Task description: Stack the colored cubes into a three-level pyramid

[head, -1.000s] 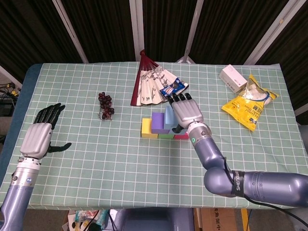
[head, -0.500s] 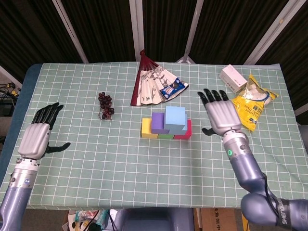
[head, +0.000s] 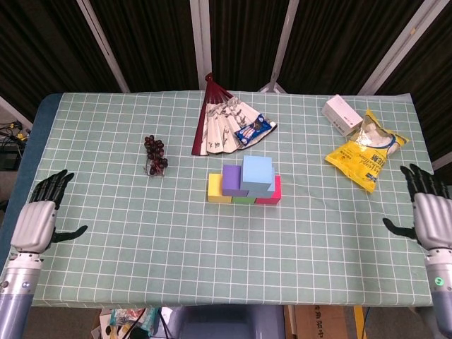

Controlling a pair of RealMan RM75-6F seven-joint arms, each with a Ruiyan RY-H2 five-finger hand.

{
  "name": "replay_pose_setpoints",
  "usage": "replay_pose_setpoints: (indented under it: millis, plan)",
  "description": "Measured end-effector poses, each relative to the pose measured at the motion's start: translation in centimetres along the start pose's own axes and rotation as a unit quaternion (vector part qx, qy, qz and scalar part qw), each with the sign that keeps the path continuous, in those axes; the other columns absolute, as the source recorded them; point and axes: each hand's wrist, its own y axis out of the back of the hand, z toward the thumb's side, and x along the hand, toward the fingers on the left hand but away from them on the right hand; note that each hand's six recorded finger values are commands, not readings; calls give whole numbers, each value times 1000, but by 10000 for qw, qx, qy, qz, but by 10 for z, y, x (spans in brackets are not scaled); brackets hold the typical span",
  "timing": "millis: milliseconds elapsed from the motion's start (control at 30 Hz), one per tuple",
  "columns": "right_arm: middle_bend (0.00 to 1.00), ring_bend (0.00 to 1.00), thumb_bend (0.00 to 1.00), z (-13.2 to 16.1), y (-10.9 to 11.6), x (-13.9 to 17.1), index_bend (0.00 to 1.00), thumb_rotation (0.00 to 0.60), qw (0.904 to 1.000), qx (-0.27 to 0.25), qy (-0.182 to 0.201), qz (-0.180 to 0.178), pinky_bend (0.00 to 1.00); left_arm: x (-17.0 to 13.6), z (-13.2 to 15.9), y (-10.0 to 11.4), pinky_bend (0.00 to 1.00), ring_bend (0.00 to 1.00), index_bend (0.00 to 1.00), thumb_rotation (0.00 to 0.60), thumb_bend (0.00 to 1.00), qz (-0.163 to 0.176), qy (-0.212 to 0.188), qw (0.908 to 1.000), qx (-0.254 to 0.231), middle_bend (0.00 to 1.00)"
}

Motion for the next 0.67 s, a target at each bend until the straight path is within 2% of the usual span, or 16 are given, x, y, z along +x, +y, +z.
replay_pose_setpoints:
  millis: [167,267,467,667]
  plan:
    - [0,0,236,-47,-23,30,0,600,9997,26,-125,-230,0,-16,-21,5,0,0,0,600,102,299,-27,9993,213,0]
    - [0,0,237,-62,-36,49,0,600,9995,173,-81,-246,0,-27,-31,8,0,0,0,600,100,459,-94,9980,415,0]
    - [0,0,237,-74,-48,71,0,600,9985,407,69,-346,0,-46,-51,9,0,0,0,600,100,660,-71,9962,571,0]
    - [0,0,236,-77,-45,69,0,600,9979,332,88,-548,0,-53,-59,10,0,0,0,600,100,838,-87,9942,662,0]
